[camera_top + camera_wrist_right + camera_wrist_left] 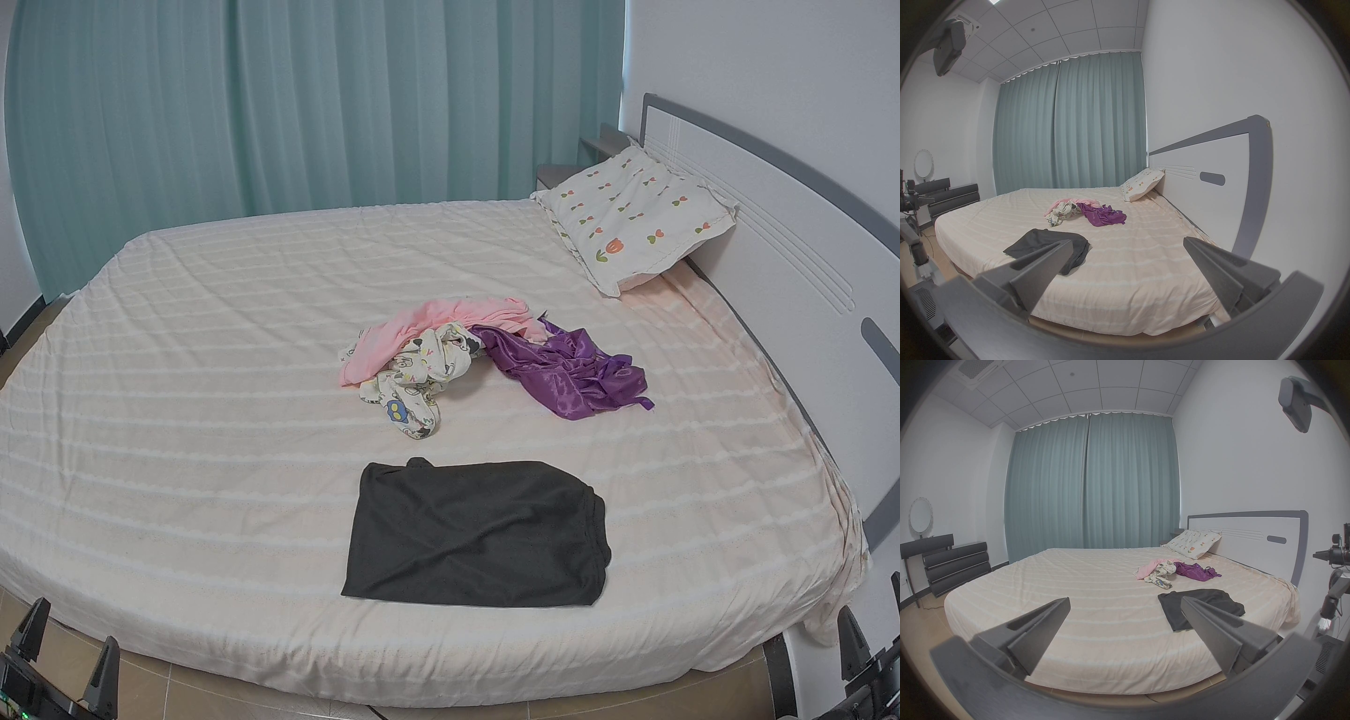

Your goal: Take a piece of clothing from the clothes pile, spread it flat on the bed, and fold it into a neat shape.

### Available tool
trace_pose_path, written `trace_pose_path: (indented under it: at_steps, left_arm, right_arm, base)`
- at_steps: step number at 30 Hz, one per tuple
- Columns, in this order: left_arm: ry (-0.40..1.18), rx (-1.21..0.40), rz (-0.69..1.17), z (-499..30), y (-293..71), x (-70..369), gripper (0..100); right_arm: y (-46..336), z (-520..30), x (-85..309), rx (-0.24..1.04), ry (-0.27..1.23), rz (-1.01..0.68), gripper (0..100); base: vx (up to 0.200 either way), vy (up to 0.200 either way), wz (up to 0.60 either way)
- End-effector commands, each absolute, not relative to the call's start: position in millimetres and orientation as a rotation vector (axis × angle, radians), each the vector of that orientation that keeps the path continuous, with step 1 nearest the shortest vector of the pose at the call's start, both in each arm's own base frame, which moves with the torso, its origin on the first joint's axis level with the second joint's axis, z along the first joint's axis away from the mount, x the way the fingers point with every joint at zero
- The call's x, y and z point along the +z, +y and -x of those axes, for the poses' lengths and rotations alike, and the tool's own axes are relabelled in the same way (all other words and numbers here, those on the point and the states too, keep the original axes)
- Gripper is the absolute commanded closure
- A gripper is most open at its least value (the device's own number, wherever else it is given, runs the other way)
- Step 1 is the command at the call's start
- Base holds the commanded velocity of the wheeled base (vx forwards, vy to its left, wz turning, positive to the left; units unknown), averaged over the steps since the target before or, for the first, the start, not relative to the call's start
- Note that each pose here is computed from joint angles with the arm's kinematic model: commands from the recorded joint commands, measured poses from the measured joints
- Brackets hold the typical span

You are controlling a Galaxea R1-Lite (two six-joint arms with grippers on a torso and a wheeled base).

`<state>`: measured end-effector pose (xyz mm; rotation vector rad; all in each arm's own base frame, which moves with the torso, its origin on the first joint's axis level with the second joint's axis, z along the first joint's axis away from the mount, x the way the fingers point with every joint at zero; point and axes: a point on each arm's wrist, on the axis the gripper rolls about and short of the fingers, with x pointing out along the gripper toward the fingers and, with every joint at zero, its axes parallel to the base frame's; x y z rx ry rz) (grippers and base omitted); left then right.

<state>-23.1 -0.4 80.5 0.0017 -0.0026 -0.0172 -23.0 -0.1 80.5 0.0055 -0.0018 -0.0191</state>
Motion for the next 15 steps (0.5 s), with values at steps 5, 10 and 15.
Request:
trace_pose_path:
  at_steps: [5, 10, 15]
  left_arm:
    - [-0.002, -0.017, -0.002, 23.0, -0.4, 76.2, 0]
    - [-0.002, -0.017, -0.002, 23.0, -0.4, 76.2, 0]
    - [-0.002, -0.017, -0.002, 23.0, -0.4, 76.2, 0]
  right_arm:
    - [-0.1, 22.6, 75.4, -0.020, 0.005, -0.006, 0]
    - [-0.1, 22.6, 75.4, -0.020, 0.005, -0.006, 0]
    - [-0.1, 22.6, 75.4, -0.020, 0.005, -0.008, 0]
  base:
    - [0.000, 0.000, 0.00]
    - [0.000, 0.000, 0.00]
    - [0.000, 0.000, 0.00]
